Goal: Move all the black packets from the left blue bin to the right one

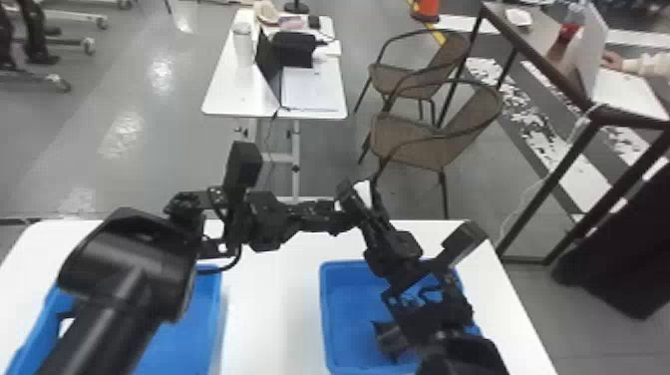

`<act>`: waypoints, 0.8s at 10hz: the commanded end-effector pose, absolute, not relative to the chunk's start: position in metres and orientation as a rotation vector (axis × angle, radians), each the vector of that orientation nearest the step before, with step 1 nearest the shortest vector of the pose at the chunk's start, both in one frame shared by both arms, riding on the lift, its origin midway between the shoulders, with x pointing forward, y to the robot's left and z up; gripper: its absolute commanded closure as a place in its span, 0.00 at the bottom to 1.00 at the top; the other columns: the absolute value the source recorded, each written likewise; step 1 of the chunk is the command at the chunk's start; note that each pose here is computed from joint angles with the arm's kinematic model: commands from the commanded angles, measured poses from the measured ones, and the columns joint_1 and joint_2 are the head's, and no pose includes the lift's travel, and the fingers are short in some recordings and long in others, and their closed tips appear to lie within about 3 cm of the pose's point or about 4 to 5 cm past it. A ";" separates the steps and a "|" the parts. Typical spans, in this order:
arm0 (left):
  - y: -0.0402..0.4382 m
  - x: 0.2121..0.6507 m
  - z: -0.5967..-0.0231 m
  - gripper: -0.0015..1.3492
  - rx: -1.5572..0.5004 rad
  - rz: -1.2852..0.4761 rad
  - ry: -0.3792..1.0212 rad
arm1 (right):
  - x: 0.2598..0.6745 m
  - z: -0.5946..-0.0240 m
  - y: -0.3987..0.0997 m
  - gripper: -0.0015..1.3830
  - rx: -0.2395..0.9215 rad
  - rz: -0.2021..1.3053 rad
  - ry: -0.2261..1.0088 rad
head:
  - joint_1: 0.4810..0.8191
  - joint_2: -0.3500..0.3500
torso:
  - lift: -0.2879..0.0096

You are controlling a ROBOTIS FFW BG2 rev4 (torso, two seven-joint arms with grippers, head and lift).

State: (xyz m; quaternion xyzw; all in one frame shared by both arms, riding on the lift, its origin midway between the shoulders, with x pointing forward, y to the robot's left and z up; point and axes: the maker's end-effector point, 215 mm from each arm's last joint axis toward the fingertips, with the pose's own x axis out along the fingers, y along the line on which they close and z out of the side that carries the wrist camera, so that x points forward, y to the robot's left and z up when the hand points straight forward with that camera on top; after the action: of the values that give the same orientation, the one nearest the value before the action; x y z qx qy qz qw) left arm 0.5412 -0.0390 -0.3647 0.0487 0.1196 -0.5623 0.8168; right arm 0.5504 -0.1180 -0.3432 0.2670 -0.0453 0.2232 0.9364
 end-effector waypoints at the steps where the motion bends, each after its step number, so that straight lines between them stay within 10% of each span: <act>1: -0.040 0.542 -0.362 0.89 0.092 -1.198 0.245 | 0.550 -0.344 -0.120 0.78 0.556 0.449 -0.097 | 0.63 0.28 | 0.97; 2: -0.038 0.541 -0.363 0.79 0.073 -1.188 0.241 | 0.550 -0.345 -0.121 0.78 0.558 0.446 -0.099 | 0.63 0.27 | 0.97; 5: 0.014 0.539 -0.384 0.05 -0.031 -1.070 0.276 | 0.549 -0.375 -0.157 0.78 0.577 0.365 -0.066 | 0.63 0.28 | 0.97; 8: 0.131 0.531 -0.399 0.00 -0.130 -0.776 0.302 | 0.531 -0.466 -0.210 0.78 0.576 0.222 0.080 | 0.63 0.32 | 0.97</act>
State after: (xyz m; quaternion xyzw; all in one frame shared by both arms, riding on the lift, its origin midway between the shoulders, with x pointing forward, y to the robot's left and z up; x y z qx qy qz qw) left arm 0.5390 0.1105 -0.3971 -0.0528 0.1422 -0.3910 0.9078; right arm 0.5353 -0.2021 -0.4466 0.2818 0.0232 0.1227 0.9513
